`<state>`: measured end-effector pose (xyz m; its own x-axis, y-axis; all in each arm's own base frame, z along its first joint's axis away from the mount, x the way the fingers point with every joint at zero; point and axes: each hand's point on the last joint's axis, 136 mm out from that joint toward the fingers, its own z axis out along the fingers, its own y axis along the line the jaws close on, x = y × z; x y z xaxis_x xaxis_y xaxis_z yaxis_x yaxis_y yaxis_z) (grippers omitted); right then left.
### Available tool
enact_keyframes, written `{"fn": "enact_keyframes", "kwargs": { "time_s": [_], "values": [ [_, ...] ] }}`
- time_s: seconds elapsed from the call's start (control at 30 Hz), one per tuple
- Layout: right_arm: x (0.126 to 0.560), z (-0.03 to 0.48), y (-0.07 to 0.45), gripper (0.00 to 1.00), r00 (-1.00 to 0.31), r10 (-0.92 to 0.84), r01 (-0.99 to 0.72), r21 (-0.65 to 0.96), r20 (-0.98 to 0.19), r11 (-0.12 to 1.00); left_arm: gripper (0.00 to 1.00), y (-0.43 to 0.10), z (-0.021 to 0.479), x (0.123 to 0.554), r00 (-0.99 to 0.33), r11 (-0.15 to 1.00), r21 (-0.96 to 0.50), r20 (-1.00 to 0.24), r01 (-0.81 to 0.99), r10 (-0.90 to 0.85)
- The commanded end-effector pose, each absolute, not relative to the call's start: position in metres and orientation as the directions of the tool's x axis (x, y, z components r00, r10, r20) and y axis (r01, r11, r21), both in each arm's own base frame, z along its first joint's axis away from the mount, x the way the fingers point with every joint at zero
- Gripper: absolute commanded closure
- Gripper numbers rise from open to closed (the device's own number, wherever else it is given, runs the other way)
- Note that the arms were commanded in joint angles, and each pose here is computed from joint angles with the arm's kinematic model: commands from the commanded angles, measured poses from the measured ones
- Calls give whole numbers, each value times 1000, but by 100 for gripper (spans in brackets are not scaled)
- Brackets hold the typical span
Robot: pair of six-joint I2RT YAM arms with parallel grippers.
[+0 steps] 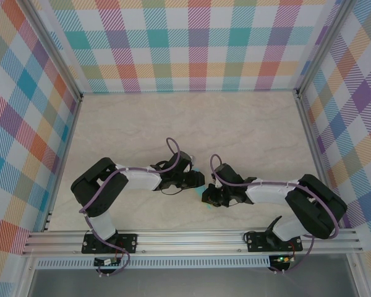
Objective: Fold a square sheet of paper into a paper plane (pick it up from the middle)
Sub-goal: Fold the wing for the fifth time at the center of the table.
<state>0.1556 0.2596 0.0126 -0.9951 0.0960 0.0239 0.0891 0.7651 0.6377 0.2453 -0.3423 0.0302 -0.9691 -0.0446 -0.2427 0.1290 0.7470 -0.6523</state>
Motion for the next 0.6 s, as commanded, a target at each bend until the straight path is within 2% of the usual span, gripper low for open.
{"fn": "enact_keyframes", "kwargs": {
  "time_s": [0.0, 0.37, 0.57],
  "values": [
    [130, -21, 227, 88, -984, 138, 176, 517, 111, 838, 60, -334, 16, 241, -973, 789, -602, -228, 118, -28],
    [118, -6, 229, 86, -992, 71, 120, 575, 108, 809, 60, -331, 14, 242, -974, 797, -593, -225, 112, -31],
    [106, -25, 206, 88, -984, 83, 147, 447, 159, 883, 60, -332, 15, 242, -974, 795, -596, -226, 112, -32]
  ]
}}
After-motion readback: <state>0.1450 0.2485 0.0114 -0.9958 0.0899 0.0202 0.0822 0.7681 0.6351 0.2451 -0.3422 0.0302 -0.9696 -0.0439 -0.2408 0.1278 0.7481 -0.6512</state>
